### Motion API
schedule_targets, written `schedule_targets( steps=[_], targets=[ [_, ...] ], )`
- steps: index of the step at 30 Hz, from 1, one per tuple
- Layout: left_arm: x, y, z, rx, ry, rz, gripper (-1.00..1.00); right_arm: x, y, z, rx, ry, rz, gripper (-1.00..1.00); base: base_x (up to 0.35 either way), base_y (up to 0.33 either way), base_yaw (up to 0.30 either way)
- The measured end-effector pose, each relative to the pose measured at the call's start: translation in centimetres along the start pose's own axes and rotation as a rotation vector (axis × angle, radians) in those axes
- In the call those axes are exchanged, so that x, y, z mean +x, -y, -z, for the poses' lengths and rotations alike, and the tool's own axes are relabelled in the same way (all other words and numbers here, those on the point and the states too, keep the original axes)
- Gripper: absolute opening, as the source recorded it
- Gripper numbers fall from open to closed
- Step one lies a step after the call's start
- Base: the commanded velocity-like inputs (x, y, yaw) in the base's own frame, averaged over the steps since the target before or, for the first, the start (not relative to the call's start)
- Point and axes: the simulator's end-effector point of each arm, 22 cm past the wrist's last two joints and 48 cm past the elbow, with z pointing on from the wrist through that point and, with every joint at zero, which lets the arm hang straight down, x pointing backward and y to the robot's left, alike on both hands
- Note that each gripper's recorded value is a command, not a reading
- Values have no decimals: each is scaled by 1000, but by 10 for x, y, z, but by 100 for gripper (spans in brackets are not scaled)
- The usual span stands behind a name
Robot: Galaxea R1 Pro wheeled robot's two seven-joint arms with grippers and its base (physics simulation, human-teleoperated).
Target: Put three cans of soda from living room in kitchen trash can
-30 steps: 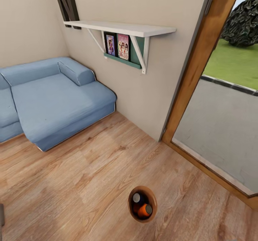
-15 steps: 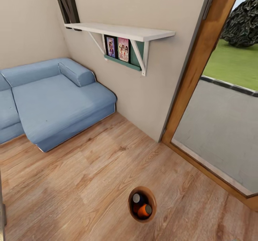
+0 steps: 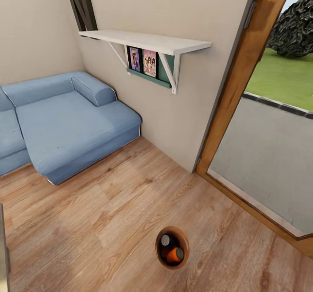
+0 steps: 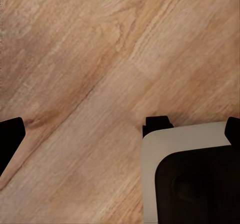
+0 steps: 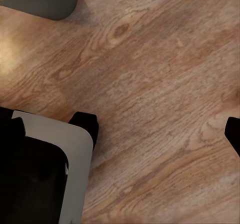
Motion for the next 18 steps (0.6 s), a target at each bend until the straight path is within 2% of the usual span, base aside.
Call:
schedule_targets(
  steps=[18],
  targets=[
    [-4, -1, 22, 0, -1, 0, 100, -3, -3, 22, 0, -1, 0, 100, 0, 0, 0]
  ],
)
